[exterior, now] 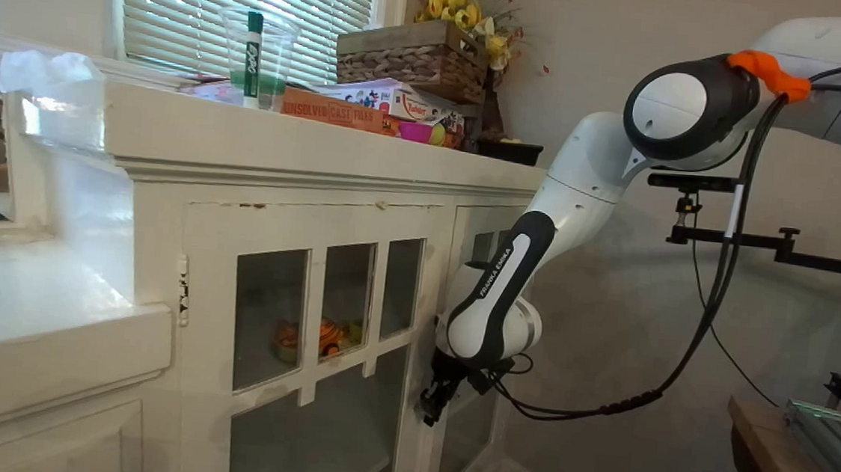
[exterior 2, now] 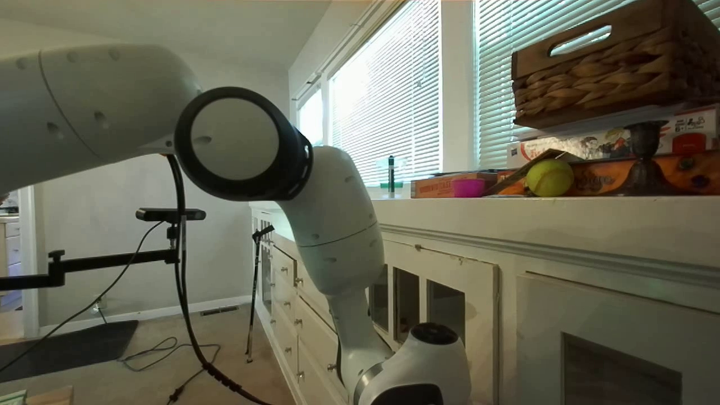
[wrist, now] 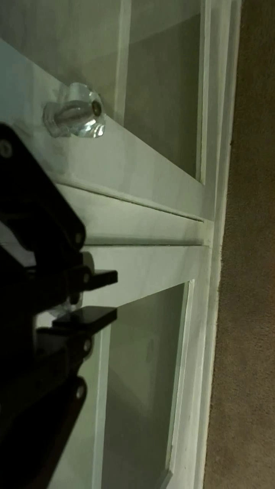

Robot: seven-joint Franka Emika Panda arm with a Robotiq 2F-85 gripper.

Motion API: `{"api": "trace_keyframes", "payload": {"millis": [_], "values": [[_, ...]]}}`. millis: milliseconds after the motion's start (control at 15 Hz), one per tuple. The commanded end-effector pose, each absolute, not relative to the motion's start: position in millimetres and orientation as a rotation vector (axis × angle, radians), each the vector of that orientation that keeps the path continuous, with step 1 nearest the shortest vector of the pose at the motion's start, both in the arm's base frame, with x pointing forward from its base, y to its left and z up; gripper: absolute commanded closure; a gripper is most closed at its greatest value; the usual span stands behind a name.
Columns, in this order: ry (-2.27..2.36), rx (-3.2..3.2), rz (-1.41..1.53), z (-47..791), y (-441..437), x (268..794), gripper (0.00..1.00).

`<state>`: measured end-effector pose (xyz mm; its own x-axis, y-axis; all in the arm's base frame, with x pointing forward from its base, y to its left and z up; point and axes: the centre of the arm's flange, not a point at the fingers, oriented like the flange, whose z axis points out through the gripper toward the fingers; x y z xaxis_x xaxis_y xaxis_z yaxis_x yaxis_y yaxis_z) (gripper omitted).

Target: Open the left door of the cabinet on the right.

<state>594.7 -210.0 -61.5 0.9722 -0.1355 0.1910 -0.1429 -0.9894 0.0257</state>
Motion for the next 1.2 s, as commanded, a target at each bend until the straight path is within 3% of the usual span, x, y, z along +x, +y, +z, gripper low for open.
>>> {"api": "trace_keyframes", "payload": {"millis": [0,400,467,667,1000,1133], "values": [[-0.230,3.080,0.361,-49.7,-201.9,597.1,0.46],[-0.231,3.069,0.400,-49.6,-202.3,599.4,0.04],[-0.232,3.070,0.400,-50.0,-202.2,599.5,0.35],[-0.232,3.070,0.407,-52.3,-202.2,600.1,0.50],[-0.234,3.061,0.455,-54.3,-202.2,601.1,0.88],[-0.233,3.059,0.455,-54.2,-201.8,600.2,0.91]]}}
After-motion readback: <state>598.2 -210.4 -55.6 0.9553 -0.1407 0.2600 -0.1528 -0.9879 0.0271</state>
